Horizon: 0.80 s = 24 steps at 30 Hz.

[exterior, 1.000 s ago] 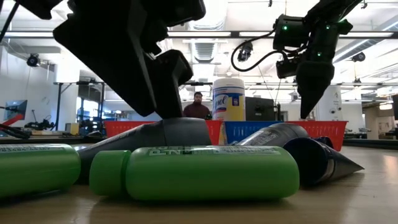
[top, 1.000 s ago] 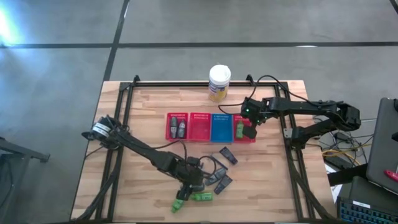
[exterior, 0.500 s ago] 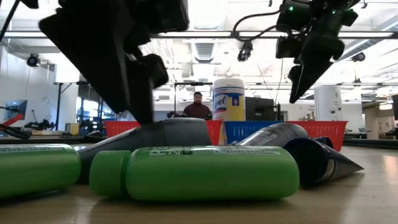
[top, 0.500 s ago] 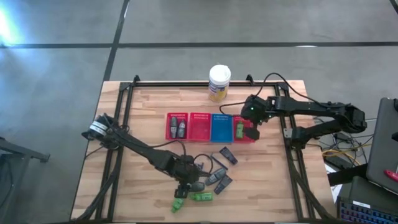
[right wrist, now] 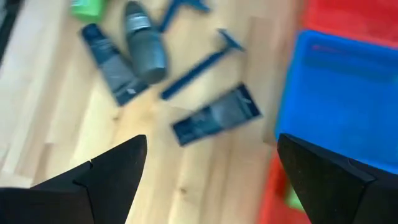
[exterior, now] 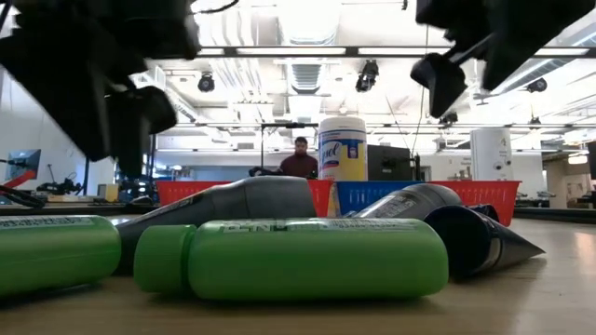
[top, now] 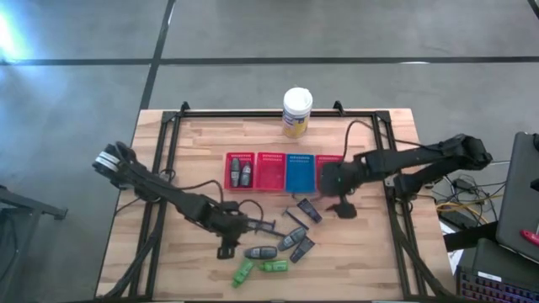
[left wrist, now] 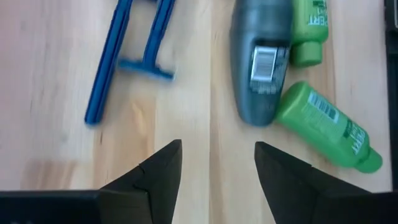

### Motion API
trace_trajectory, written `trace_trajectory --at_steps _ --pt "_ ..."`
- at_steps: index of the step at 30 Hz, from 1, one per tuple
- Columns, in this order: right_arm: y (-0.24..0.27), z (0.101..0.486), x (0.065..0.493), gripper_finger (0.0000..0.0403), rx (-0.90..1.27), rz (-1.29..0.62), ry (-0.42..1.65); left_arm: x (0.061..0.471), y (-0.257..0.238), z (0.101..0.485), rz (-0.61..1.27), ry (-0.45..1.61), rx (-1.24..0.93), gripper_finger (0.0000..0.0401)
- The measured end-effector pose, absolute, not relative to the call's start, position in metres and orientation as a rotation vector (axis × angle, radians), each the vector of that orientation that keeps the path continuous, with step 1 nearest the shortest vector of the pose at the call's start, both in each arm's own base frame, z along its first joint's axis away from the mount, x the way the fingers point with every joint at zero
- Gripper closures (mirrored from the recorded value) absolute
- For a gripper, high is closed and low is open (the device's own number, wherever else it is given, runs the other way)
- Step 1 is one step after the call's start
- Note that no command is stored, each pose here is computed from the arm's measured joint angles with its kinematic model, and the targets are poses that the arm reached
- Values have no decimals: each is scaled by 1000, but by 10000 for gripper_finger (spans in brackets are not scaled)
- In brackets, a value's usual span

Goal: Pick & Place Travel size toiletries
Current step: Put the black deodorant into the left red bin

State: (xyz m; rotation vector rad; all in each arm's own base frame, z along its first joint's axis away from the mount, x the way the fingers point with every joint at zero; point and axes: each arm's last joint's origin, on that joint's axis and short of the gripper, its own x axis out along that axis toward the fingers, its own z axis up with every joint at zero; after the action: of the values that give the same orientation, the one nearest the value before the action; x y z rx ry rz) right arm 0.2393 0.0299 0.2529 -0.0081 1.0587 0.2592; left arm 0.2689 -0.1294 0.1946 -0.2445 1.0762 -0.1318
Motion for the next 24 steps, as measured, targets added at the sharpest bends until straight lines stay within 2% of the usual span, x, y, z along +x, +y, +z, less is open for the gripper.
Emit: trace_trajectory --at_steps 6,13,24 --pt "70 245 262 44 -86 381 1102 246 -119 187 -65 1065 -346 195" --pt "110 224 307 44 -182 410 1150 237 -114 186 1 994 -392 195" --pt "137 185 342 44 -280 458 1213 235 -123 187 10 976 -466 195"
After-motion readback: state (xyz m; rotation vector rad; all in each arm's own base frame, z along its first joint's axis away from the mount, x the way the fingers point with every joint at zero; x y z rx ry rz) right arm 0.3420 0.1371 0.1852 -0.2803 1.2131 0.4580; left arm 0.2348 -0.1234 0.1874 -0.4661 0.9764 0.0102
